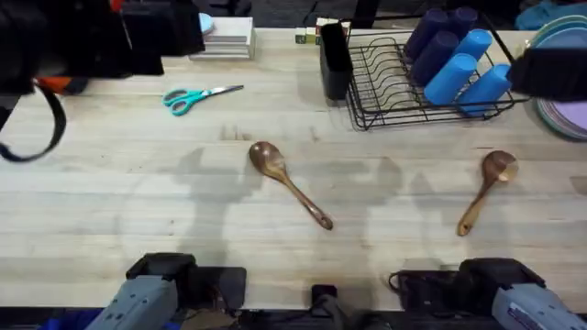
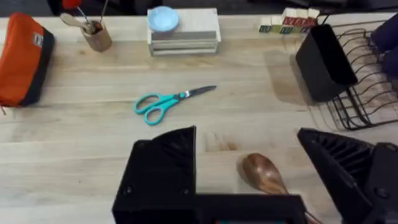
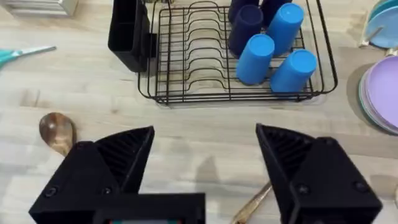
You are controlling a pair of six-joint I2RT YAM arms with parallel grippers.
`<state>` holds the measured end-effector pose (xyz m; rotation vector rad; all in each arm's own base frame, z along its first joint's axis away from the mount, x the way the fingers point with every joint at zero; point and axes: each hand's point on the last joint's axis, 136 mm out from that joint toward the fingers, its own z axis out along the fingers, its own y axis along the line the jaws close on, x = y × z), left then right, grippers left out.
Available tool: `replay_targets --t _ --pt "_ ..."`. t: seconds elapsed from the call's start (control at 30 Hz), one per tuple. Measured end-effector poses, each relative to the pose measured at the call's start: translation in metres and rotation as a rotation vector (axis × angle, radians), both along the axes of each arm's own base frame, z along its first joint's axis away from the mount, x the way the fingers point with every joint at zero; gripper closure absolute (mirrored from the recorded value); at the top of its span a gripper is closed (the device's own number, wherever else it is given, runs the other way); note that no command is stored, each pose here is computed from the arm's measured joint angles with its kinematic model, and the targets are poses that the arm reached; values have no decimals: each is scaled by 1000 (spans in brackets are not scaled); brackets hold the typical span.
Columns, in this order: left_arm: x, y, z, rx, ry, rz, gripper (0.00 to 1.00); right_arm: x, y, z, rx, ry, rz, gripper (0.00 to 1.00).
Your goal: Pick up the spoon on the table one by one and put them onto the rack
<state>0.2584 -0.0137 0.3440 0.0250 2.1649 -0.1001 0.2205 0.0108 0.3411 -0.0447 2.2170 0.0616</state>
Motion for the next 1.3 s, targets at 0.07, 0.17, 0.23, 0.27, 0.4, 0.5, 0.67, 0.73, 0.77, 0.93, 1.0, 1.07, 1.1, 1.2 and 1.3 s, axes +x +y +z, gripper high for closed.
replay_targets --t 0.07,0.17,0.23,0.27,0.4,0.5,0.67,0.73,0.77,0.93,1.0,1.07,1.1,1.2,1.3 --pt "3 0 -2 0 35 -1 8 5 0 1 0 14 0 7" --pt "7 0 -10 -1 84 -2 8 9 0 -1 0 31 0 7" --pt "8 0 -16 -2 113 -2 8 9 0 -2 0 35 0 7" --pt "8 0 -18 -2 123 -2 8 9 0 -2 0 34 0 7" --pt "9 0 -20 -2 130 -2 8 9 0 -2 0 33 0 7" --pt "9 0 -20 -2 130 -2 8 6 0 -5 11 51 -8 7" --pt "9 0 -20 -2 130 -2 7 -6 -5 -18 13 127 -46 7" --pt "9 0 -20 -2 130 -2 7 -12 -11 -24 7 161 -93 7" --pt "9 0 -20 -2 130 -2 7 -15 -15 -27 2 179 -123 7" --pt "9 0 -20 -2 130 -2 8 -36 -42 -41 -28 262 -323 7" --pt "9 0 -20 -2 130 -2 8 -49 -60 -45 -53 293 -459 7" --pt "9 0 -20 -2 130 -2 8 -53 -67 -45 -66 296 -506 7" --pt "9 0 -20 -2 130 -2 8 -55 -70 -45 -73 297 -526 7" --pt "9 0 -20 -2 130 -2 8 -60 -78 -43 -83 282 -589 7" --pt "9 0 -20 -2 130 -2 7 -62 -83 -41 -78 271 -626 7"
